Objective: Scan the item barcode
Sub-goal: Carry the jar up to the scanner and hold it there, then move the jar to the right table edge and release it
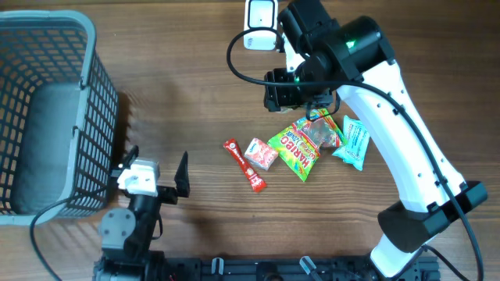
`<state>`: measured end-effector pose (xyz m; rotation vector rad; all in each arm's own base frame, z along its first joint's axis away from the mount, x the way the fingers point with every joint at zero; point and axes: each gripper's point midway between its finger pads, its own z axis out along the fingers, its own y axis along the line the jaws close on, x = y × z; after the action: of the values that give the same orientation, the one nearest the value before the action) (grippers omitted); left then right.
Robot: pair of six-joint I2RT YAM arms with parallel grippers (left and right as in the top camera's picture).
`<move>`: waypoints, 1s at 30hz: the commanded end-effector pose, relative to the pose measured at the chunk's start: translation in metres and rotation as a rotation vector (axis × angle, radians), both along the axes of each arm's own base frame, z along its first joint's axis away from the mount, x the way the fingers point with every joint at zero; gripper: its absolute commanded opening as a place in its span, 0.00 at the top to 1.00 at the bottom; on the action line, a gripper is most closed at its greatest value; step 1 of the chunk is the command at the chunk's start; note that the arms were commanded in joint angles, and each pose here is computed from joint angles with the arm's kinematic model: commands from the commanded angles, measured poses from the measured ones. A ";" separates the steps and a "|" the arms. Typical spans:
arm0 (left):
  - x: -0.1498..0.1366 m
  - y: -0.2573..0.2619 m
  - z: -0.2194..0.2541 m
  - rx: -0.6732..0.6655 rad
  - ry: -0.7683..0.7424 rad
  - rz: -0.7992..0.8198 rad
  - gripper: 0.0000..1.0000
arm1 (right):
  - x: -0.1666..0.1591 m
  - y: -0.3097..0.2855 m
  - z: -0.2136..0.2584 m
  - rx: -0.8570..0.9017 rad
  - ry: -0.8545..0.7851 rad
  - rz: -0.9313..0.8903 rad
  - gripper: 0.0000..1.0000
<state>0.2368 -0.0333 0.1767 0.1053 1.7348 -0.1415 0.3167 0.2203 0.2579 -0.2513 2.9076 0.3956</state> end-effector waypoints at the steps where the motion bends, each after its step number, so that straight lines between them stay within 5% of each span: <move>1: 0.001 -0.004 -0.019 -0.028 0.040 -0.014 0.00 | 0.004 -0.001 0.018 0.029 -0.068 0.009 0.46; 4: -0.003 -0.003 -0.042 -0.019 0.122 -0.012 0.00 | 0.018 0.001 0.023 0.028 -0.135 -0.002 0.46; 8: -0.008 -0.003 -0.057 -0.013 0.188 -0.011 0.00 | 0.096 -0.020 0.055 -0.105 -0.507 -0.157 0.47; 11: -0.009 -0.003 -0.059 -0.012 0.195 -0.011 0.00 | 0.132 -0.005 0.064 -0.082 -0.634 -0.155 0.47; 22: -0.009 -0.003 -0.059 -0.012 0.195 -0.011 0.00 | 0.305 0.036 -0.042 -0.175 -1.005 -0.224 0.48; 30: -0.009 -0.003 -0.059 -0.012 0.195 -0.011 0.00 | 0.345 0.025 -0.117 -0.165 -1.047 -0.277 0.47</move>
<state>0.2282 -0.0330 0.1196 0.0926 1.9282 -0.1547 0.6568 0.2433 0.1403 -0.0426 1.9278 -0.0322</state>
